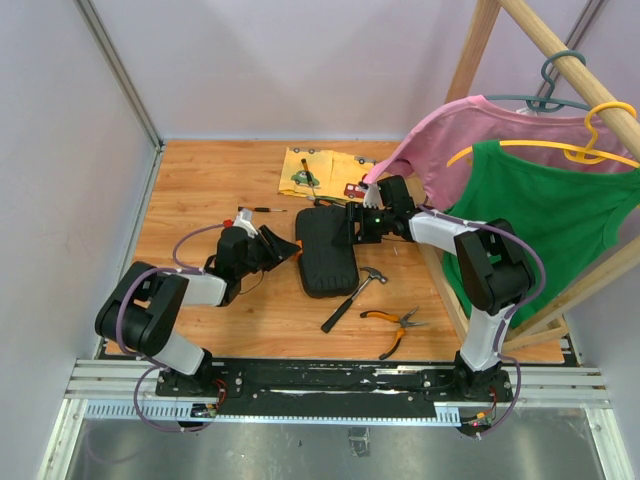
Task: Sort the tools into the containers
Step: Open the storage box at the center of the board.
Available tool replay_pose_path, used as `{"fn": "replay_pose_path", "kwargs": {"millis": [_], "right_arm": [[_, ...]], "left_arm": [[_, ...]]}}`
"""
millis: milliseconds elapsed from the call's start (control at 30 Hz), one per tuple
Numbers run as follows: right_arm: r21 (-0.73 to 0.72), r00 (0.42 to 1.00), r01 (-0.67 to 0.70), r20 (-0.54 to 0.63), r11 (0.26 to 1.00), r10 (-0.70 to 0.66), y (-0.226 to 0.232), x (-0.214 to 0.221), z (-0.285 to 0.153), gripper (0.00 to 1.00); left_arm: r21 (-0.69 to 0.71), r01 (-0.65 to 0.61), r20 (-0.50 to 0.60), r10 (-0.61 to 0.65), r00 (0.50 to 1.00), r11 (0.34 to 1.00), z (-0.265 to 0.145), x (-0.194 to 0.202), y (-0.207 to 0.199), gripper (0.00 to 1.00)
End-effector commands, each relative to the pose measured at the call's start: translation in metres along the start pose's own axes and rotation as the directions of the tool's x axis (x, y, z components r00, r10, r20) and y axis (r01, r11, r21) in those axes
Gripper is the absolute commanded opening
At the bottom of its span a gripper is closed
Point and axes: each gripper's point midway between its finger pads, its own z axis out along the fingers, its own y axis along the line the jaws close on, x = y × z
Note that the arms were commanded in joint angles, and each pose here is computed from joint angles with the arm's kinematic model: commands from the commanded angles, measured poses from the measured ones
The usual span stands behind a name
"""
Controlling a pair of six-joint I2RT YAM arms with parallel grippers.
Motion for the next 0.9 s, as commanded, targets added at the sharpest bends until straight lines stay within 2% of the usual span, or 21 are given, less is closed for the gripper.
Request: {"fn": "replay_pose_path", "kwargs": {"millis": [0,267,400,600,867], "right_arm": [[0.035,0.999,0.011,-0.050,0.999,-0.010,-0.010,0.015,0.009,0.70],[0.034,0.999,0.015,-0.050,0.999,-0.013,-0.010,0.014,0.009,0.70],[0.034,0.999,0.013,-0.051,0.999,-0.011,-0.010,0.015,0.009,0.70],[0.030,0.999,0.014,-0.051,0.999,-0.013,-0.010,0.014,0.009,0.70],[0.020,0.999,0.012,-0.051,1.000,-0.011,-0.009,0.015,0.010,0.70]], "left_arm": [[-0.050,-0.041,0.037,0.043,0.998,0.998,0.001,-0.010,0.007,0.36],[-0.089,-0.043,0.045,0.047,0.998,0.995,0.000,-0.011,0.015,0.35],[-0.081,-0.045,0.039,0.049,0.998,0.996,0.001,-0.011,0.013,0.39],[-0.061,-0.053,0.034,0.055,0.998,0.997,0.003,-0.014,0.005,0.50],[-0.035,-0.049,0.030,0.050,0.998,0.998,0.005,-0.017,-0.004,0.57]]}}
